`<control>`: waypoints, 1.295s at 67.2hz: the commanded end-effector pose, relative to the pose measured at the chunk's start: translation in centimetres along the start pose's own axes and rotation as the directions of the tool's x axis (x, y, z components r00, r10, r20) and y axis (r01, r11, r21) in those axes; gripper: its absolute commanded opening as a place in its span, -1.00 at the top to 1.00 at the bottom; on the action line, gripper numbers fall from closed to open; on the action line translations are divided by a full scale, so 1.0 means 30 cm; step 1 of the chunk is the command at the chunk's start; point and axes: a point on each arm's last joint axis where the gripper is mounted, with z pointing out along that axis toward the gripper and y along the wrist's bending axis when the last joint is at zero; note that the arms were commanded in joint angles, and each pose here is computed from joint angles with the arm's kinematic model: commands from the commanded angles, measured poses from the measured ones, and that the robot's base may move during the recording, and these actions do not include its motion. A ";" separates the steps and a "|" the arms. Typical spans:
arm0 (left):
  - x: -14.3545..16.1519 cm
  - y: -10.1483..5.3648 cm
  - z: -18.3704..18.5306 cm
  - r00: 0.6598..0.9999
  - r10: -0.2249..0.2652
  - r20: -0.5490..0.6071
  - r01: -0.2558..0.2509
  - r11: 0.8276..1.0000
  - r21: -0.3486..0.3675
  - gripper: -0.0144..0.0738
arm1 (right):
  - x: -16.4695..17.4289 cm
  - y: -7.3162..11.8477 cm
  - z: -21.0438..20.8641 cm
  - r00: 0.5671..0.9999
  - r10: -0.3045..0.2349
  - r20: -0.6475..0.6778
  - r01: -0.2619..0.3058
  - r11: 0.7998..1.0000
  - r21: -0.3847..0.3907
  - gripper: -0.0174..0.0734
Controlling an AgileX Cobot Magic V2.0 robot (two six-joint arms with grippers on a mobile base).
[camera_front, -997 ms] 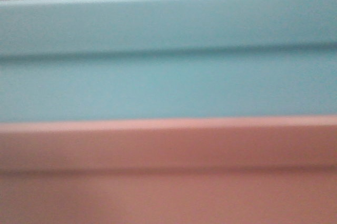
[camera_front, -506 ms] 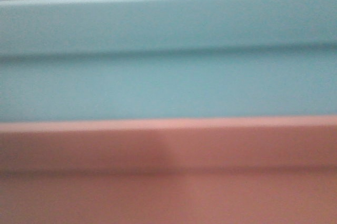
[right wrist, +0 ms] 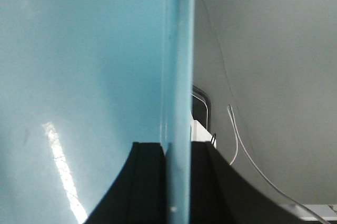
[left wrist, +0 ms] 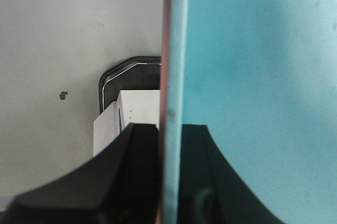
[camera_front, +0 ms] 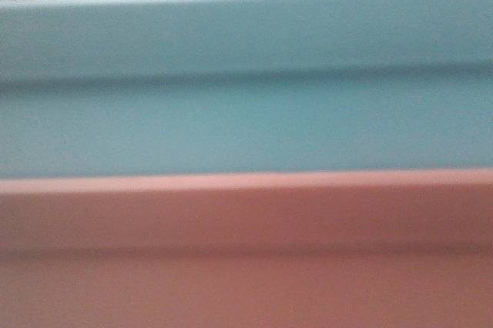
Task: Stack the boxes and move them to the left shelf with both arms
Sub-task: 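Keep gripping the bin rims with both grippers as the base approaches the rack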
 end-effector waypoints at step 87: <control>0.029 0.039 -0.065 1.000 0.010 -0.024 -0.013 0.996 -0.088 0.68 | -0.015 -0.032 -0.056 0.998 -0.023 0.066 0.020 0.999 0.047 0.49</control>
